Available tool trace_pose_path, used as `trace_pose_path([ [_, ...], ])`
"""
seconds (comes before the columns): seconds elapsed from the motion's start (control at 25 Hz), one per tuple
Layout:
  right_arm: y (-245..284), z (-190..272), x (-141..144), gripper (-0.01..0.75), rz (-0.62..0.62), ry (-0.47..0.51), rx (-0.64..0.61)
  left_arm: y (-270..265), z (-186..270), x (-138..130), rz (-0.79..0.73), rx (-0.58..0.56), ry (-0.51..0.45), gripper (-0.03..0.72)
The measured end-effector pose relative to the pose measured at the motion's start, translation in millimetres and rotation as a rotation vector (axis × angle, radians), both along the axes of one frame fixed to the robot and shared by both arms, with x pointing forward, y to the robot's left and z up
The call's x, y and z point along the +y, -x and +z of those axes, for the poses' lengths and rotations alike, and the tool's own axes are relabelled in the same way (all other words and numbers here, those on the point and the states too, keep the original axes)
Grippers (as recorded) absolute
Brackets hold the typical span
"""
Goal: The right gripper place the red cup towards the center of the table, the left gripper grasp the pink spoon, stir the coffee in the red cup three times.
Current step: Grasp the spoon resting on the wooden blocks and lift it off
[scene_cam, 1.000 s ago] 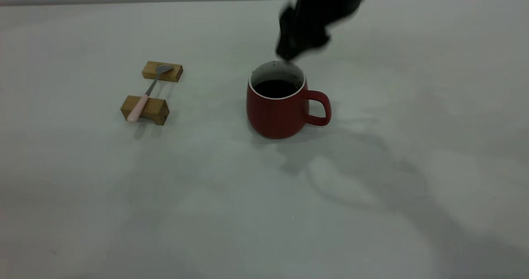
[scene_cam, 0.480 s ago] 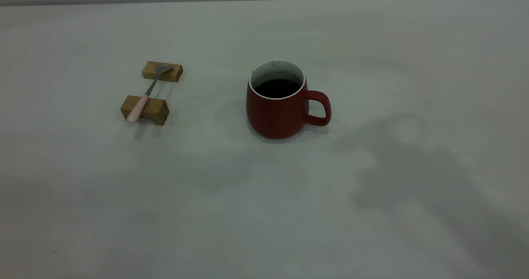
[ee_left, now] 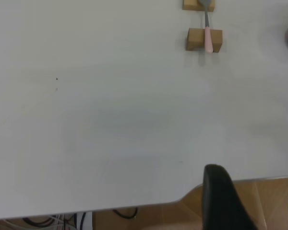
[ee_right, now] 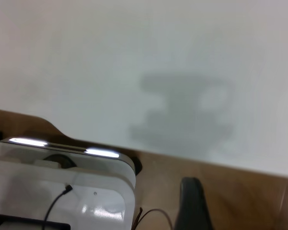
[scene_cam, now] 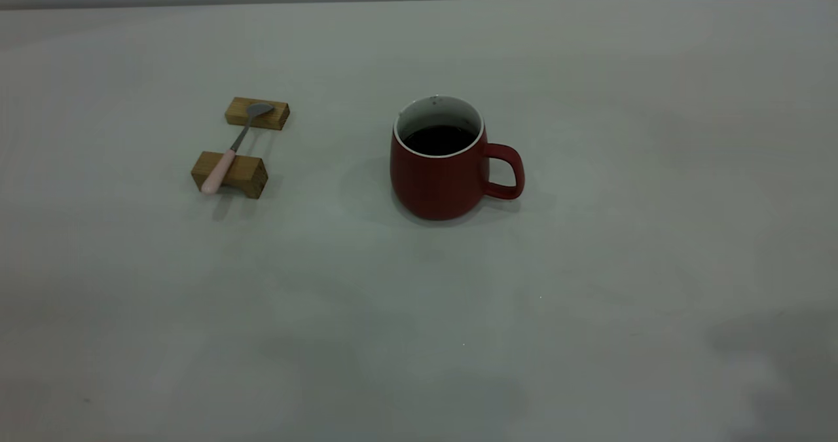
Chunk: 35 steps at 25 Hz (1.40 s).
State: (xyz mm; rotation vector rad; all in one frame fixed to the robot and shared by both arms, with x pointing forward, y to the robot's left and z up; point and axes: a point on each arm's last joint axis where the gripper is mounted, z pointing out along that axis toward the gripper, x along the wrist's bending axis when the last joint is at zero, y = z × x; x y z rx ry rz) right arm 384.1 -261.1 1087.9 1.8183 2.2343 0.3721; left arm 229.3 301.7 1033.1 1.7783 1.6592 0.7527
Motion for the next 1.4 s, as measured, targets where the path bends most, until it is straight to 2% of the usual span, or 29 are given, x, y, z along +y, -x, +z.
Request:
trace_pose_path([
  [0.12, 36.0, -17.3, -16.9, 0.582, -0.045, -0.007, -0.027, 0.0, 0.0, 0.0, 0.0, 0.0, 0.0, 0.421],
  [0.24, 67.0, -27.5, -27.1, 0.582, -0.032, -0.022, -0.185, 0.0, 0.0, 0.0, 0.0, 0.0, 0.0, 0.421],
  [0.4, 97.9, -39.2, -33.2, 0.582, -0.078, -0.058, -0.36, 0.0, 0.0, 0.0, 0.0, 0.0, 0.0, 0.421],
  [0.6, 120.3, -43.7, -35.1, 0.582, -0.113, -0.076, -0.487, 0.0, 0.0, 0.0, 0.0, 0.0, 0.0, 0.421],
  [1.04, 146.2, -49.4, -35.2, 0.584, -0.124, -0.097, -0.624, 0.0, 0.0, 0.0, 0.0, 0.0, 0.0, 0.421],
  [1.4, 146.7, -49.5, -35.2, 0.584, -0.124, -0.098, -0.626, 0.0, 0.0, 0.0, 0.0, 0.0, 0.0, 0.421],
])
